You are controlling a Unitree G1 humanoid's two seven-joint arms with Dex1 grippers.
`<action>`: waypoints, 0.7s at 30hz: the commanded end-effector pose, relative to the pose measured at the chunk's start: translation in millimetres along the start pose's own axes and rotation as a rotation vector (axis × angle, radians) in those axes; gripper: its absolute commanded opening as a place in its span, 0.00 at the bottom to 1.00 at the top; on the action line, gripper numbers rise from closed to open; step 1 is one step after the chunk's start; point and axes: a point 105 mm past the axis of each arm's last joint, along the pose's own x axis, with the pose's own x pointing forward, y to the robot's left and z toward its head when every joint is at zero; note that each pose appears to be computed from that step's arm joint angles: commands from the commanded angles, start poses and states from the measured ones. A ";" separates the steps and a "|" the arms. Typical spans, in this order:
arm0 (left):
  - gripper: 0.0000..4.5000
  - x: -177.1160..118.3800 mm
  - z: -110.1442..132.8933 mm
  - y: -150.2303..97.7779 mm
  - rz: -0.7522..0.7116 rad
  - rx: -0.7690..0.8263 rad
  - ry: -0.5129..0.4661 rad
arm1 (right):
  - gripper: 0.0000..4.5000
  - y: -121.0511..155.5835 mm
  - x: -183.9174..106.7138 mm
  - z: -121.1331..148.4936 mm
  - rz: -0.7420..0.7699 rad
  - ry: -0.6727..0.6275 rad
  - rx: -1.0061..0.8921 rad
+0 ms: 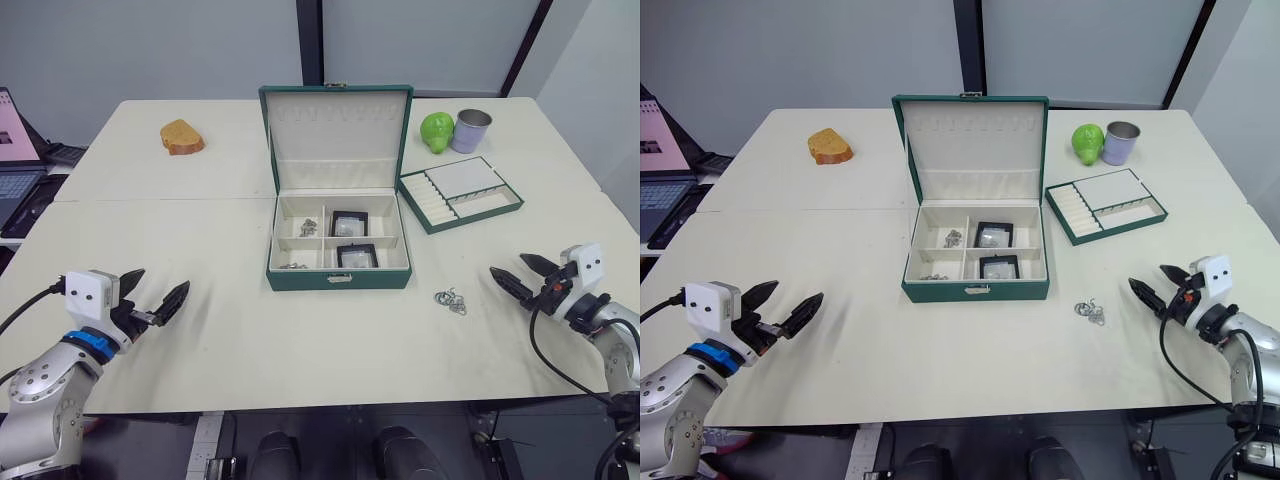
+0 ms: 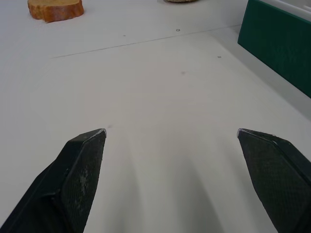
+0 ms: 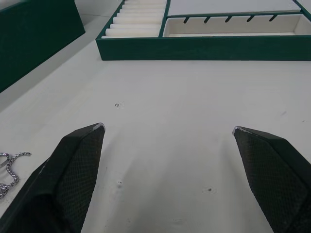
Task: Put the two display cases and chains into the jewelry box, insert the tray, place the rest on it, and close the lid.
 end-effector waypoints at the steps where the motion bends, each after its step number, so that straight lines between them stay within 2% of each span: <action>1: 1.00 -2.2 10.5 0.3 0.007 0.024 -0.043 | 1.00 -4.4 -1.0 14.5 0.000 -0.042 -0.039; 6: 1.00 0.2 17.6 -2.8 -0.011 0.022 -0.062 | 1.00 -4.0 -1.4 15.9 0.019 -0.038 -0.049; 9: 1.00 7.0 31.8 -14.4 -0.070 0.041 -0.090 | 1.00 -2.6 1.0 28.3 0.065 -0.032 -0.090; 14: 1.00 20.2 53.7 -43.2 -0.193 0.066 -0.130 | 1.00 -5.6 7.7 48.9 0.157 -0.002 -0.165; 21: 1.00 40.5 96.7 -113.3 -0.472 0.098 -0.228 | 1.00 -1.0 32.3 67.7 0.367 0.158 -0.385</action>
